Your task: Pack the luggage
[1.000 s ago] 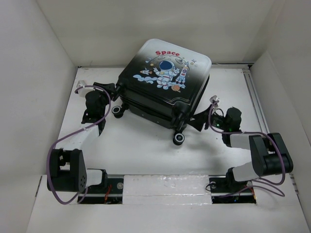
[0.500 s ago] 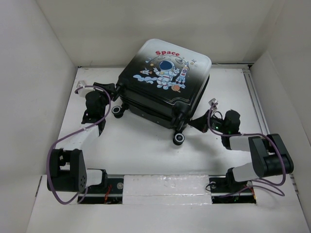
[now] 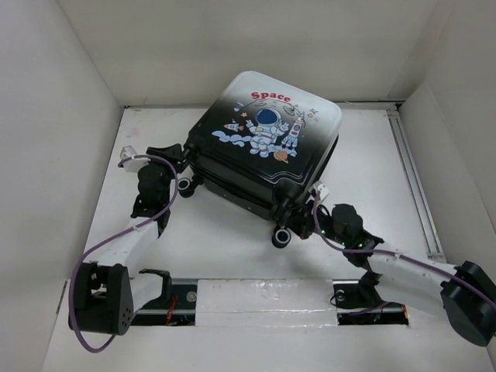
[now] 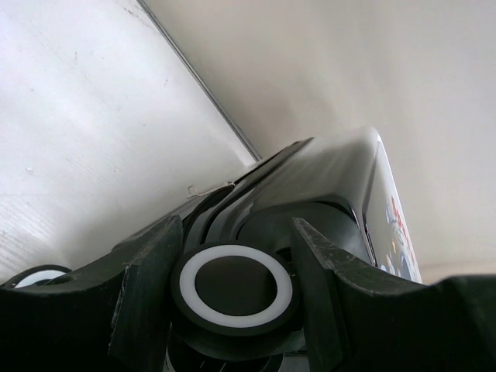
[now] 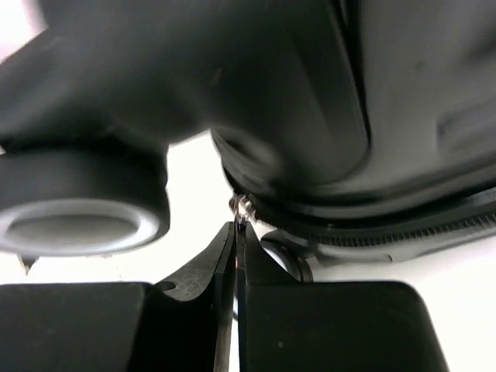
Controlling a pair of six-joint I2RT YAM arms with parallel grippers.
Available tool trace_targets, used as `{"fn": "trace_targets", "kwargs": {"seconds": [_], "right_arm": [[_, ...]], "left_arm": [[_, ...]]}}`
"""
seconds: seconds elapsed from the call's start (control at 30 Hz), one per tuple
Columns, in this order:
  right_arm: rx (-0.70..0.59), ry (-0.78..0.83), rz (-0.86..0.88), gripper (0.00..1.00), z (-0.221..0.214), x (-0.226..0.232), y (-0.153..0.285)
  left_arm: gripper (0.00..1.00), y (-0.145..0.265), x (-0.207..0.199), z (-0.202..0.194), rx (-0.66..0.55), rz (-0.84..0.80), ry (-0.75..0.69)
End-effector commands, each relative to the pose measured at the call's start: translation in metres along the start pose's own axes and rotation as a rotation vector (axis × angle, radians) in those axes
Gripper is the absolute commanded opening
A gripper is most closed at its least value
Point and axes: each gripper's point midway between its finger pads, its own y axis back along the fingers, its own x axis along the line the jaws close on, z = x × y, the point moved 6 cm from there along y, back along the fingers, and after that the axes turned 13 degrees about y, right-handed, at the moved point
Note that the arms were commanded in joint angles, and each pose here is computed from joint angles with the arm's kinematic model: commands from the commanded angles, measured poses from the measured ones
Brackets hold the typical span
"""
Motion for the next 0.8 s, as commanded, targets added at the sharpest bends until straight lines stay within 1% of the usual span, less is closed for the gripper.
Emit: {"fn": "trace_targets", "kwargs": {"seconds": [0.0,0.03,0.07,0.1,0.13,0.17,0.2,0.23,0.27,0.3,0.33,0.4,0.43,0.5,0.53,0.57,0.6,0.63,0.67,0.7,0.73,0.77], "right_arm": [[-0.116,-0.002,-0.067,0.0,0.045,0.007,-0.011],[-0.111,0.005,-0.126,0.0,0.048,-0.003,-0.013],[-0.146,0.017,-0.141,0.0,0.067,-0.007,-0.018],[-0.126,0.028,-0.168,0.0,0.068,-0.018,-0.023],[-0.138,0.026,-0.172,0.0,0.078,-0.025,-0.024],[-0.181,0.042,-0.189,0.0,0.101,-0.042,-0.023],[-0.197,0.055,-0.202,0.0,0.113,-0.052,-0.022],[-0.187,0.057,-0.219,0.0,0.117,-0.066,-0.026],[-0.197,0.055,-0.224,0.0,0.128,-0.089,-0.019],[-0.236,0.078,-0.207,0.0,0.154,-0.098,-0.018],[-0.218,0.072,-0.183,0.0,0.156,-0.109,-0.021],[-0.235,0.077,-0.169,0.0,0.168,-0.117,-0.017],[-0.222,0.067,-0.171,0.0,0.161,-0.117,-0.017],[-0.237,0.063,-0.183,0.0,0.148,-0.099,-0.02],[-0.195,0.011,-0.188,0.0,0.109,-0.092,-0.018],[-0.22,-0.044,-0.177,0.0,0.098,-0.079,-0.018],[-0.224,-0.069,-0.18,0.0,0.084,-0.072,-0.02],[-0.222,-0.084,-0.188,0.0,0.065,-0.054,-0.025],[-0.215,-0.084,-0.181,0.0,0.058,-0.045,-0.03],[-0.188,-0.078,-0.17,0.0,0.049,-0.037,-0.039],[-0.169,-0.07,-0.114,0.0,0.044,-0.017,-0.048],[-0.179,-0.049,-0.093,0.0,0.052,-0.008,-0.056]], "left_arm": [[0.0,0.036,-0.07,-0.024,0.133,-0.322,0.078],[0.0,0.039,-0.069,-0.028,0.149,-0.324,0.078],[0.0,0.042,-0.066,-0.035,0.171,-0.32,0.076],[0.0,0.048,-0.063,-0.042,0.195,-0.322,0.065],[0.0,0.058,-0.066,-0.051,0.217,-0.338,0.073],[0.0,0.063,-0.064,-0.056,0.228,-0.341,0.063],[0.0,0.069,-0.064,-0.06,0.244,-0.35,0.065],[0.0,0.073,-0.058,-0.063,0.248,-0.339,0.054],[0.0,0.08,-0.062,-0.061,0.251,-0.365,0.063],[0.0,0.085,-0.064,-0.064,0.274,-0.374,0.062],[0.0,0.086,-0.06,-0.064,0.278,-0.363,0.058],[0.0,0.095,-0.063,-0.068,0.324,-0.394,0.058],[0.0,0.096,-0.059,-0.07,0.337,-0.389,0.053],[0.0,0.106,-0.064,-0.08,0.388,-0.414,0.057],[0.0,0.109,-0.064,-0.084,0.397,-0.418,0.051],[0.0,0.11,-0.065,-0.088,0.41,-0.42,0.052],[0.0,0.114,-0.066,-0.098,0.44,-0.433,0.042],[0.0,0.115,-0.065,-0.103,0.451,-0.433,0.043],[0.0,0.117,-0.069,-0.109,0.47,-0.441,0.045],[0.0,0.122,-0.065,-0.124,0.523,-0.432,0.036],[0.0,0.125,-0.073,-0.13,0.541,-0.462,0.048],[0.0,0.128,-0.076,-0.136,0.554,-0.467,0.053]]}}
